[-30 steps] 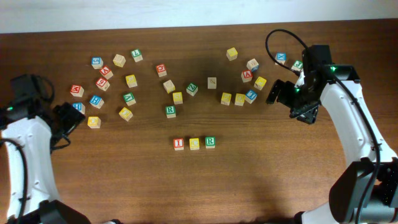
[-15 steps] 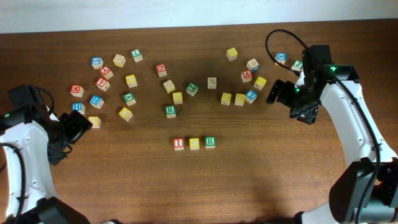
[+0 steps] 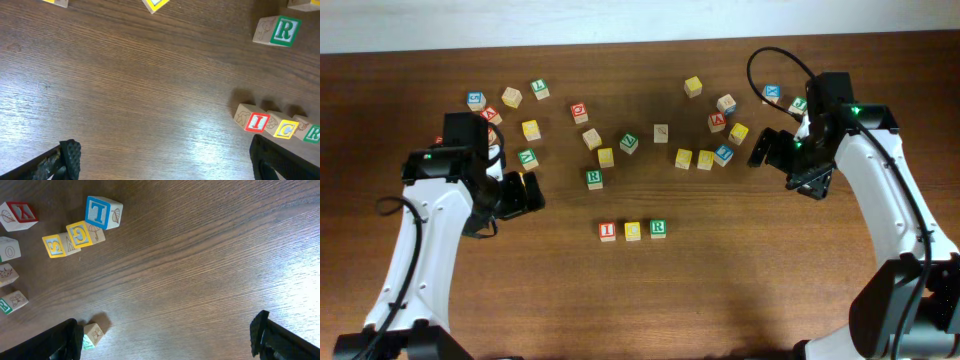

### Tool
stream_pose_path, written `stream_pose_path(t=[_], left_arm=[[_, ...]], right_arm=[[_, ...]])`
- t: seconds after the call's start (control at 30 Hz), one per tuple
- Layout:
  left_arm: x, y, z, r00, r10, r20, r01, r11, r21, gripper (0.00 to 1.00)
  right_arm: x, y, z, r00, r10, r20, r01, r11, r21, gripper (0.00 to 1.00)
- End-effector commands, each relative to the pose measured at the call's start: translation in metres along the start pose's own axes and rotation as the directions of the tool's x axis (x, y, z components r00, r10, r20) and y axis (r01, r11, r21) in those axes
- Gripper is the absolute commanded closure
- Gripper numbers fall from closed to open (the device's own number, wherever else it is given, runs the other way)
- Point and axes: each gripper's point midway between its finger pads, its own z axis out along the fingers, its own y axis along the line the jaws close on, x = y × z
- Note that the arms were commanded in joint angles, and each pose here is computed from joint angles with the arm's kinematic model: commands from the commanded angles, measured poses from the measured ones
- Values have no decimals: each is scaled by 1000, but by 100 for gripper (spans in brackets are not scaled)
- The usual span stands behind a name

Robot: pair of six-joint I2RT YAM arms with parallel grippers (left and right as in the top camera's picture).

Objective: Spell out ICRA

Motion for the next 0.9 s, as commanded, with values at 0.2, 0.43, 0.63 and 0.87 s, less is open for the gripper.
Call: stream_pose_path(t=[0.2,0.43,0.63,0.87], left_arm=[[-4,-1,-1,999,0,33,0,1000,-5,1],[-4,-1,-1,999,0,33,0,1000,-5,1],[-4,-1,-1,999,0,33,0,1000,-5,1],[-4,-1,-1,999,0,33,0,1000,-5,1]], right_arm=[[-10,52,-16,994,-96,52,106,962,-251,1],[-43,131,-46,850,-440,289,485,868,-107,2],[-110,148,-6,800,-507,320,513,855,71,2],[-126,149,52,795,-536,285,536,840,85,10]])
